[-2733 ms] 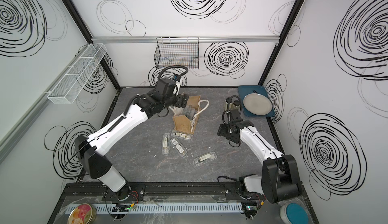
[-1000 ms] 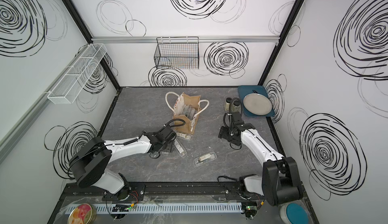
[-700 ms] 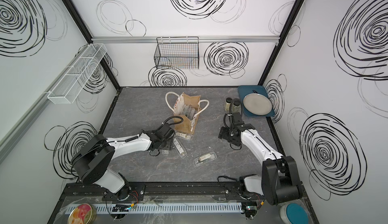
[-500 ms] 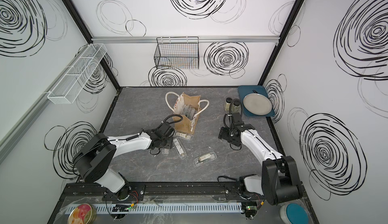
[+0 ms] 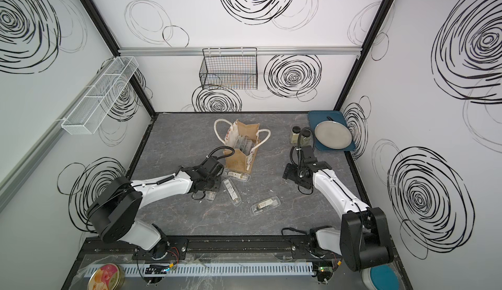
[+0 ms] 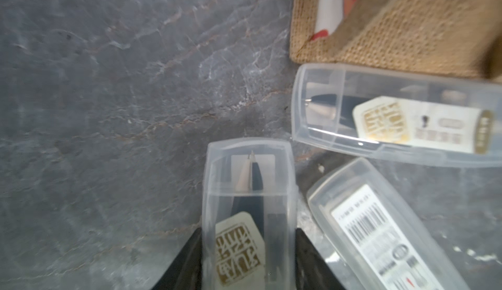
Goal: Put the compass set into the canvas bag
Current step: Pick up the compass set at the center of the board, then place the compass set in the canvas bag.
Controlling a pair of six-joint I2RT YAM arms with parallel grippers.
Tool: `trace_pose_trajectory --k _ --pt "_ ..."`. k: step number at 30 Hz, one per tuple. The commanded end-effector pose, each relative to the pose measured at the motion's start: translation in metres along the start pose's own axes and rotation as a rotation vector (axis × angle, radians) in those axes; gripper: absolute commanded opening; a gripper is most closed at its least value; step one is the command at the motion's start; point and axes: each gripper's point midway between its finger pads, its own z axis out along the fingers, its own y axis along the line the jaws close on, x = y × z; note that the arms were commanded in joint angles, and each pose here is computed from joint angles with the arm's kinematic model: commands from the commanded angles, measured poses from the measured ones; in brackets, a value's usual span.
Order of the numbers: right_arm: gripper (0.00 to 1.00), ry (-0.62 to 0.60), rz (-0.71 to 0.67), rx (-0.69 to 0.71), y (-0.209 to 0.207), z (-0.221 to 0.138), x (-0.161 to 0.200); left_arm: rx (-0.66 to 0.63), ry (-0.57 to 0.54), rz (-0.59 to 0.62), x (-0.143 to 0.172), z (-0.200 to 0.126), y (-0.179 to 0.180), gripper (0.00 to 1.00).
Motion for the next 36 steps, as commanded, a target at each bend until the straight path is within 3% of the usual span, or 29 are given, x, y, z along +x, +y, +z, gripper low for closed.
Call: trace_pose_trajectory --k 1,10,15,19,23,28,32,36 --pt "0.84 -0.004 0.016 0.018 -0.003 -0.008 0.0 -0.006 -0.076 -0.011 -0.013 -0.031 0.009 0.46" --pt "0.84 -0.012 0.017 0.013 -0.001 -0.01 -0.004 0.015 -0.308 -0.017 -0.072 -0.131 0.013 0.45" --pt "0.84 -0.013 0.015 0.007 0.003 -0.011 -0.006 0.06 -0.414 0.051 -0.119 -0.177 -0.013 0.45" --pt "0.84 -0.008 0.013 0.007 0.004 -0.009 -0.006 0.087 -0.462 0.128 -0.158 -0.196 -0.042 0.45" --pt "0.84 0.003 0.008 0.008 0.007 -0.006 -0.004 0.133 -0.497 0.186 -0.194 -0.194 -0.075 0.45" --pt "0.84 0.013 0.002 0.011 0.008 -0.003 -0.002 0.173 -0.505 0.26 -0.228 -0.168 -0.11 0.45" --pt "0.84 0.028 0.0 0.019 0.006 0.002 0.001 0.191 -0.527 0.295 -0.255 -0.151 -0.123 0.45" --pt "0.84 0.046 -0.001 0.025 0.005 0.009 0.003 0.186 -0.474 0.297 -0.27 -0.116 -0.127 0.45"
